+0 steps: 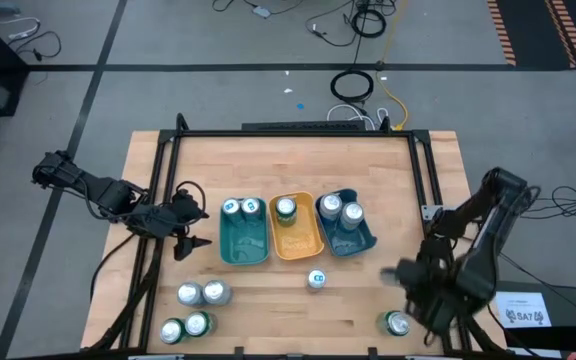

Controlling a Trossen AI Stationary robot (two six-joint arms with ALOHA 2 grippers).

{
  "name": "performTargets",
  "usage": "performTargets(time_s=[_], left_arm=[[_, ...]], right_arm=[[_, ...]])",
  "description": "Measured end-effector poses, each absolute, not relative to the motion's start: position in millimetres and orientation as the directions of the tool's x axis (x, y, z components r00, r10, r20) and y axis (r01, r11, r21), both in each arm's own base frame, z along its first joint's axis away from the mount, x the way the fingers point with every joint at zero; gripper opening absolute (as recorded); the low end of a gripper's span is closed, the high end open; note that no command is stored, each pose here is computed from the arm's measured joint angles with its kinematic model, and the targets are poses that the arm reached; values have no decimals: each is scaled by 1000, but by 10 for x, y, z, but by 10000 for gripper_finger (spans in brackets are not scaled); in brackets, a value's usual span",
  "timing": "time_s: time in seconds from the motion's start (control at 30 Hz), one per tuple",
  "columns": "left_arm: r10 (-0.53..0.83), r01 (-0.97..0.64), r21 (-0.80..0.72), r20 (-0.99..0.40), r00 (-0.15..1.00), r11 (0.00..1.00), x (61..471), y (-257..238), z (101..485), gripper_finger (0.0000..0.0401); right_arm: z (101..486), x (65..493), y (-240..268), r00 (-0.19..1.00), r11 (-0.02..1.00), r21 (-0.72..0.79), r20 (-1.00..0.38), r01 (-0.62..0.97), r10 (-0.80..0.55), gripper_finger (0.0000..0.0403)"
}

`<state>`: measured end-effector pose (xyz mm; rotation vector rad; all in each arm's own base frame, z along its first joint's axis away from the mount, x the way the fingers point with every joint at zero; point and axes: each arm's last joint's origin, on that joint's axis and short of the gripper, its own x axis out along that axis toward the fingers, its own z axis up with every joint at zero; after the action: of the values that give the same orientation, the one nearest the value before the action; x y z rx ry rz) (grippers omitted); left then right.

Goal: Sort soda cans
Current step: Move the white and blue soda can to the center

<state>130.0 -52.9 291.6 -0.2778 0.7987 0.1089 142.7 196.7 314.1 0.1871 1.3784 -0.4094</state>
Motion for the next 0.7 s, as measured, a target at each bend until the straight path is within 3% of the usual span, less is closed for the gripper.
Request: performTargets(time_s=[0.13,0.43,0.57,0.7], left_arm=[[-8,-201,-204,-720,694,958,1300,-529,2916,381],[-8,-201,-204,-720,694,958,1300,-529,2916,381],[-8,-201,-204,-720,694,958,1300,-529,2916,381],[-9,-200,-204,-720,694,958,1300,-529,2916,381]], right_arm=[[3308,1492,1742,288,830,-1,-938,557,-194,240],[3612,1893,1559,673,814,316,-730,488,-120,235],[3650,2259,1536,731,837,366,-680,407,-59,234],[3745,2689,1535,704,855,351,-710,383,-24,234]])
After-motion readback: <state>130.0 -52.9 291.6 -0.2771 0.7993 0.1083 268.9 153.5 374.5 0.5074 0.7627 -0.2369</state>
